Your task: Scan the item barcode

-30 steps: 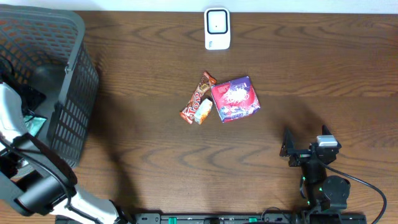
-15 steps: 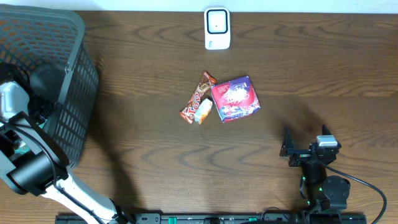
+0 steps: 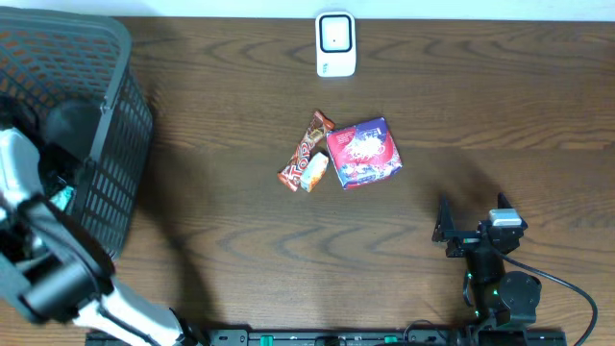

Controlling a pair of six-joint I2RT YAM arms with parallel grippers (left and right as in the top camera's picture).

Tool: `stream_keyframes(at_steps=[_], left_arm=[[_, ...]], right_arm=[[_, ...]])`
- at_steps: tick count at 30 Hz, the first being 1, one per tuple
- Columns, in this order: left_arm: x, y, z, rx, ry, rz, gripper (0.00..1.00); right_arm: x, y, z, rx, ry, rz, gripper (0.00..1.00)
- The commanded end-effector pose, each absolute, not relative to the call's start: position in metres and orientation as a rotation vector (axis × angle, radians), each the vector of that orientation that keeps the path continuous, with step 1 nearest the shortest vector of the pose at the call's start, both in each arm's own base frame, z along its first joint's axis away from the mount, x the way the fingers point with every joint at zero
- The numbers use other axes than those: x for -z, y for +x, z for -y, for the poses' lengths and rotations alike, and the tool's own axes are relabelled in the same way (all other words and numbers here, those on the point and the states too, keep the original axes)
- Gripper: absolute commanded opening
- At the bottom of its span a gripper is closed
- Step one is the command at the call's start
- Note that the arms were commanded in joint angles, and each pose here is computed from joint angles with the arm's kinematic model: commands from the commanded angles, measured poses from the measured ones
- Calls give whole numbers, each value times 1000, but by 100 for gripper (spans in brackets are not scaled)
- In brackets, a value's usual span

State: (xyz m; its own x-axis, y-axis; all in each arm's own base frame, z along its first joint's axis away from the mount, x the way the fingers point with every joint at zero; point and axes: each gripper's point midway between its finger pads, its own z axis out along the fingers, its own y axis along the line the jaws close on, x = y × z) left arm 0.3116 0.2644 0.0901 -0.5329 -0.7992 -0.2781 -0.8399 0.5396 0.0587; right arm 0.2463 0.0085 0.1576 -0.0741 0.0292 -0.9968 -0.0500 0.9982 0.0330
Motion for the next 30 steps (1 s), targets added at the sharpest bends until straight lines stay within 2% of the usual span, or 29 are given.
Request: stream_keyframes(at_steps=[1, 4, 5, 6, 7, 10, 12, 13, 23, 30], left_arm=[[-171, 321, -261, -220, -1290, -2342, 7], [-198, 319, -258, -225, -1258, -2274, 7], [-198, 318, -258, -224, -1260, -2278, 13], [-194, 318, -258, -223, -1265, -2290, 25], [-189, 318, -258, -222, -1271, -2301, 41], [-170, 322, -264, -234, -1291, -2333, 73], [-153, 319, -273, -300, -1323, -2361, 85], [-144, 316, -280, -357, -1344, -2377, 96], [-83, 306, -308, -575, -1526, -2389, 100], [-29, 299, -305, -589, -1563, -2516, 98]], right_arm=[[-158, 246, -11, -66, -34, -1643, 99], [-157, 246, -11, -66, -34, -1643, 99], [-157, 246, -11, -66, -34, -1643, 99], [-158, 246, -11, -66, -34, -1643, 99], [-158, 246, -11, -66, -34, -1643, 99], [-157, 246, -11, -66, -34, -1643, 99], [-158, 246, -11, -66, -34, -1643, 99], [-157, 246, -11, -66, -34, -1643, 99], [-157, 246, -11, -66, -34, -1643, 99], [-158, 246, -11, -66, -34, -1643, 99]])
